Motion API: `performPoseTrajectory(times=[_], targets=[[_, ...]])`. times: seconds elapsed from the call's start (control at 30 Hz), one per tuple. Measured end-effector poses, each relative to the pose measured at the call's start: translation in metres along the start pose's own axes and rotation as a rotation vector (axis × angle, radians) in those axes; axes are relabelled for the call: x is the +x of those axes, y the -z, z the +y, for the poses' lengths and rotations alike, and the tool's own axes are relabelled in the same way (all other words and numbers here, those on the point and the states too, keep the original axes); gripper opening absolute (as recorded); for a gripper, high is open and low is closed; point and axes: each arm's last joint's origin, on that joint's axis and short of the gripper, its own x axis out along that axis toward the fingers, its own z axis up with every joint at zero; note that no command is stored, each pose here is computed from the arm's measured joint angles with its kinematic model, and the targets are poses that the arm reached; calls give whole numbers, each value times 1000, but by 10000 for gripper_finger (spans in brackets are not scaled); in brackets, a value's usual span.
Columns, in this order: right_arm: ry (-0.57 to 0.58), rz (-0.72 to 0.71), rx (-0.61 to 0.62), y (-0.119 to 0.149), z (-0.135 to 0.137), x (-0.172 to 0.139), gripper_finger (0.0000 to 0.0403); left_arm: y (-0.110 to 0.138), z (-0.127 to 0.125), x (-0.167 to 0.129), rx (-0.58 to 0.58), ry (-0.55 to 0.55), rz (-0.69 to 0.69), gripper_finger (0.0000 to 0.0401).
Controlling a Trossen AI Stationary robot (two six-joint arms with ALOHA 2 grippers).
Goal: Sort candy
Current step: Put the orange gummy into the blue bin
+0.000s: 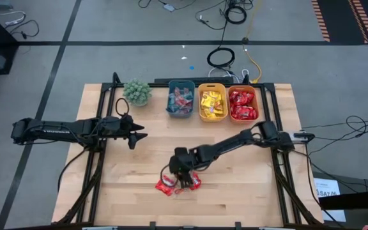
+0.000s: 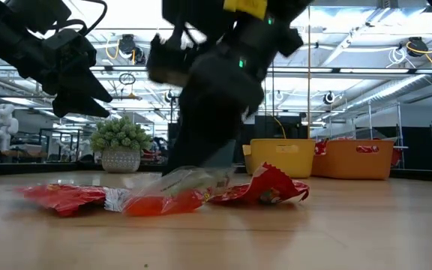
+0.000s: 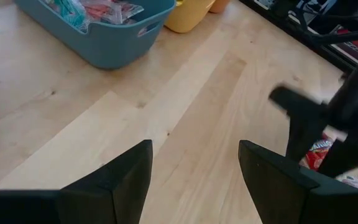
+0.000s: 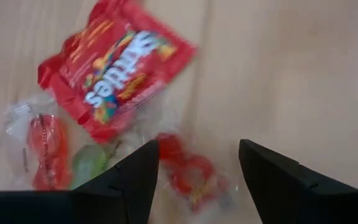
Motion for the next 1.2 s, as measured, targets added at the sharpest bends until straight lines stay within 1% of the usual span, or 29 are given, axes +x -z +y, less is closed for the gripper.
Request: performPoseTrajectory(times=[0.07, 0.17, 0.2, 0.27, 0.37, 0.4, 0.43, 0.53, 0.7, 0.8, 0.9, 0.97, 1.03, 1.2], targets=[[1, 12, 0, 5, 5, 13, 212, 0, 0, 0, 0, 1, 0, 247], [6, 47, 69, 12, 7, 24, 190, 0, 0, 0, 0, 3, 3, 247], [10, 54, 89, 13, 7, 25, 174, 0, 0, 0, 0, 6, 5, 247], [21, 57, 115, 14, 6, 25, 128, 0, 0, 0, 0, 7, 7, 247], [26, 53, 149, 10, -1, 15, 41, 0, 0, 0, 0, 7, 7, 247], [18, 48, 163, 7, -3, 10, 24, 0, 0, 0, 0, 8, 7, 247], [17, 50, 180, 6, -7, 4, 16, 0, 0, 0, 0, 8, 7, 247], [91, 20, 246, -2, -25, -19, 23, 0, 0, 0, -1, 9, 6, 247], [312, -128, 352, -22, -75, -78, 16, 0, 0, 0, -1, 10, 5, 247], [420, -201, 435, -26, -104, -105, 12, 0, 0, 0, -1, 10, 4, 247], [524, -308, 528, -29, -139, -130, 16, 0, 0, 0, -1, 9, 5, 247], [567, -379, 572, -30, -161, -141, 25, 0, 0, 0, -1, 9, 4, 247], [591, -411, 608, -27, -180, -145, 36, 0, 0, 0, 0, 7, 3, 247], [636, -380, 679, -10, -220, -152, 81, 0, 0, 0, -1, 3, 1, 247]])
